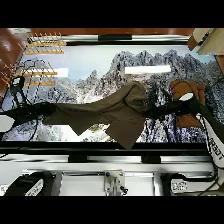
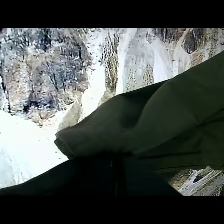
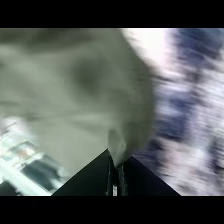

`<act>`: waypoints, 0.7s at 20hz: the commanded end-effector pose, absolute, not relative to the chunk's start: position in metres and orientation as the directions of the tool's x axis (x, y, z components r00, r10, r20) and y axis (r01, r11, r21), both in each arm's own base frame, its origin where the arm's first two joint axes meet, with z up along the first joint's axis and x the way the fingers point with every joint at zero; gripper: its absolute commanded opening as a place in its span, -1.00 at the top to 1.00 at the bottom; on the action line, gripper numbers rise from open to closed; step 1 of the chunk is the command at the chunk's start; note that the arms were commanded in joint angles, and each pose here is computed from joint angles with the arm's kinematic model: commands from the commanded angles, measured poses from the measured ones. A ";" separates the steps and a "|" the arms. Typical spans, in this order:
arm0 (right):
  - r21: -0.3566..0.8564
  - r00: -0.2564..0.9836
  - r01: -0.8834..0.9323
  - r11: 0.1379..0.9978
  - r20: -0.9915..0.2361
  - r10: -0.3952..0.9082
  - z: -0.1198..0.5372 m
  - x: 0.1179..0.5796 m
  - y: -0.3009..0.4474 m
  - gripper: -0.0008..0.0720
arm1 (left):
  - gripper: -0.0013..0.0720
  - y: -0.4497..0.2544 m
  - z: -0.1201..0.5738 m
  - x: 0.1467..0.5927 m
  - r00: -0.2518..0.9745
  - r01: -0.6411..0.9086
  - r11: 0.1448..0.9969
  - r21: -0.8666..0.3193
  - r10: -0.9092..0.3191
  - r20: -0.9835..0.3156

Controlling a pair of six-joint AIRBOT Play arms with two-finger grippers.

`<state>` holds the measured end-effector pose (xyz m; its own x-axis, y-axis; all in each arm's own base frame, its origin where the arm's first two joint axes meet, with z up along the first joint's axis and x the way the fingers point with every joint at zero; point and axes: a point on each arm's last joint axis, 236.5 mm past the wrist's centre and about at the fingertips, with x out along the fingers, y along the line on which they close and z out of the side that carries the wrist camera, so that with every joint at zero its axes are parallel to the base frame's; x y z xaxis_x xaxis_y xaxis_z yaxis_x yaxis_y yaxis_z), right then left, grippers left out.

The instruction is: Fold the shirts.

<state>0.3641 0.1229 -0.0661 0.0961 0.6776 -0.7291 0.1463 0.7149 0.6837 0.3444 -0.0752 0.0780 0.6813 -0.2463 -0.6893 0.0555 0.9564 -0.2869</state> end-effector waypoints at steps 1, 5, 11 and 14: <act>0.745 0.325 -0.154 0.649 -0.582 0.746 0.055 0.407 0.136 0.77 | 0.88 -0.077 0.126 0.356 0.735 0.147 0.965 -0.218 -0.254 -0.629; 0.379 0.762 -0.489 0.786 -0.253 0.596 0.328 0.402 0.096 0.77 | 0.88 -0.081 0.295 0.355 0.880 0.268 0.958 -0.099 -0.285 -0.379; -0.024 0.932 -0.246 0.969 0.267 0.243 0.547 0.236 0.053 0.76 | 0.88 -0.074 0.469 0.266 0.955 0.296 0.955 0.006 -0.295 -0.036; -0.016 0.952 -0.165 0.986 0.258 0.163 0.544 0.200 0.046 0.77 | 0.88 -0.067 0.430 0.239 0.938 0.279 0.960 -0.018 -0.277 -0.210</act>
